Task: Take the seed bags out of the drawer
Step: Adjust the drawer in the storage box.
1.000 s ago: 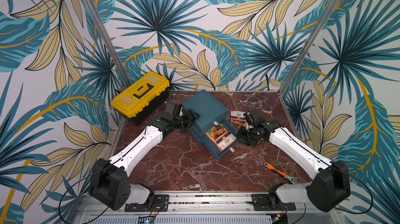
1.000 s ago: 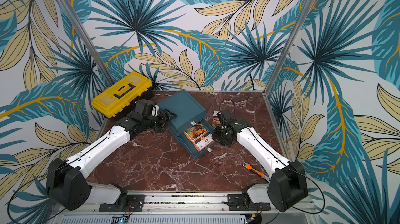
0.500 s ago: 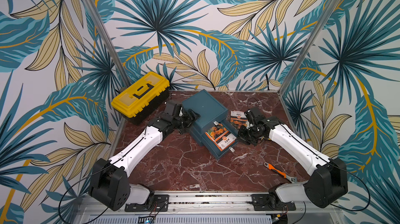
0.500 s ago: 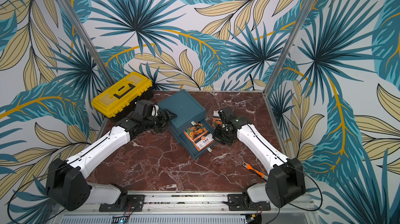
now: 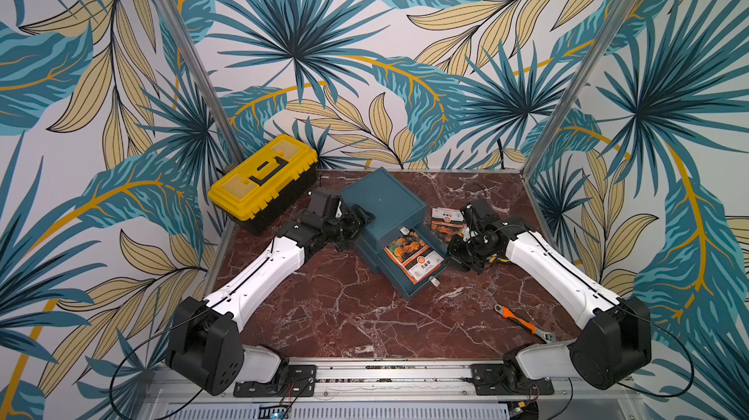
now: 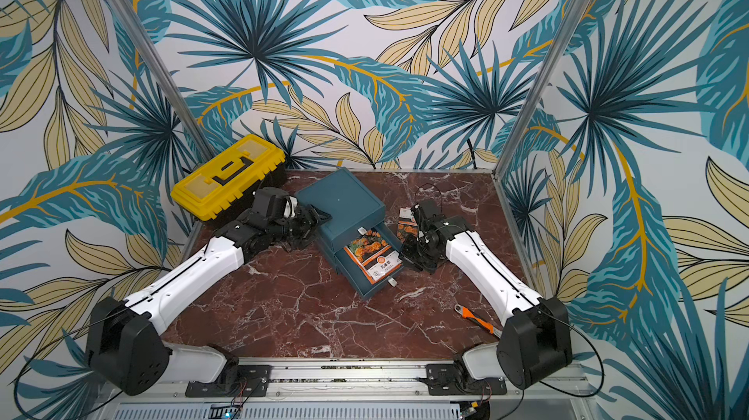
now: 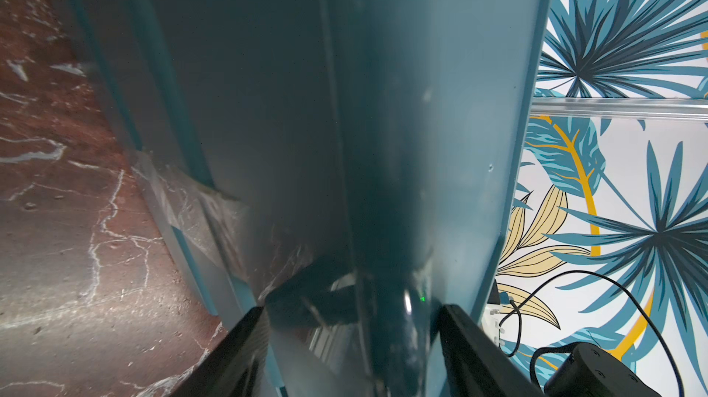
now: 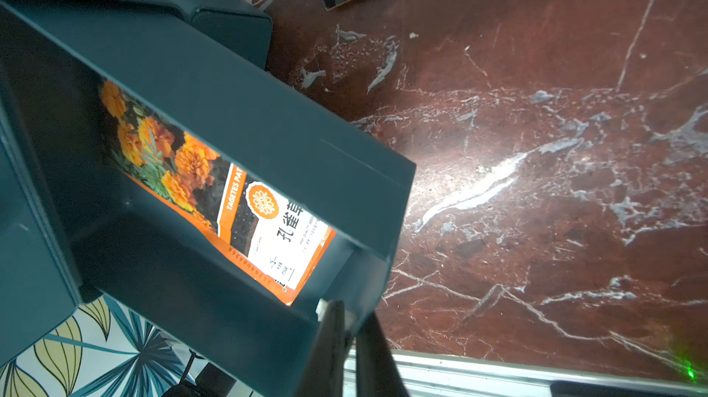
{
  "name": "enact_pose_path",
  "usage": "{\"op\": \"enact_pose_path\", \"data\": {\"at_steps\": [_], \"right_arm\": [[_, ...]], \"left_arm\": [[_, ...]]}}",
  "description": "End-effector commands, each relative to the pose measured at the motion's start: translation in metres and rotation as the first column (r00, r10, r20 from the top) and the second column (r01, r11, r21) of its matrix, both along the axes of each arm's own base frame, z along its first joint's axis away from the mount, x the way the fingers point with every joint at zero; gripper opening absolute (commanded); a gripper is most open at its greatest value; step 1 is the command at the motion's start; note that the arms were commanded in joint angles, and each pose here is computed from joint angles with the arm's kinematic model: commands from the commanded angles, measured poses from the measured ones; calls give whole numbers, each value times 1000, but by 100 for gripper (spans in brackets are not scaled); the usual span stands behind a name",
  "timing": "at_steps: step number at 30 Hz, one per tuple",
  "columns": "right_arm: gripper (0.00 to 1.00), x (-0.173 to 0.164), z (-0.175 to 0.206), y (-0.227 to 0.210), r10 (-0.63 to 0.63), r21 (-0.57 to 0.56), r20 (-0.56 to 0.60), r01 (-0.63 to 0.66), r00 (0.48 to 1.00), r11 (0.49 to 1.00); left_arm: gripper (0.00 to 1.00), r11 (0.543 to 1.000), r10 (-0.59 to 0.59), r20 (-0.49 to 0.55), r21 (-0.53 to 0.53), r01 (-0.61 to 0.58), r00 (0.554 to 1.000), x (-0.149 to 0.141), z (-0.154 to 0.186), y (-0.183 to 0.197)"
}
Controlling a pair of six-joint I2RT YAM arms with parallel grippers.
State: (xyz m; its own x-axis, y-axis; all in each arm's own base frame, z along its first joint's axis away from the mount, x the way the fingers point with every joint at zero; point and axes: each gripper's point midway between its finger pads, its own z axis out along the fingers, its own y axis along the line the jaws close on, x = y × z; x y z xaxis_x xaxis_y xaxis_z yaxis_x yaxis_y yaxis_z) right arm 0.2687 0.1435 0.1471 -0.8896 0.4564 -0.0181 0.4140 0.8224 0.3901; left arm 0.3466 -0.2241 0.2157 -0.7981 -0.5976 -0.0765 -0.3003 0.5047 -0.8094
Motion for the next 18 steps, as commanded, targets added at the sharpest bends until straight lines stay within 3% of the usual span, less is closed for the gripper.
{"op": "enact_pose_path", "data": {"at_steps": [1,18], "right_arm": [[0,-16,11,15,109,69,-36,-106,993,992],[0,-19,11,7,167,111,-110,-155,980,982]], "left_arm": [[74,1000,5,0,-3,-5,1000,1,-10,1],[74,1000,12,3,-9,-12,1000,2,-11,1]]}}
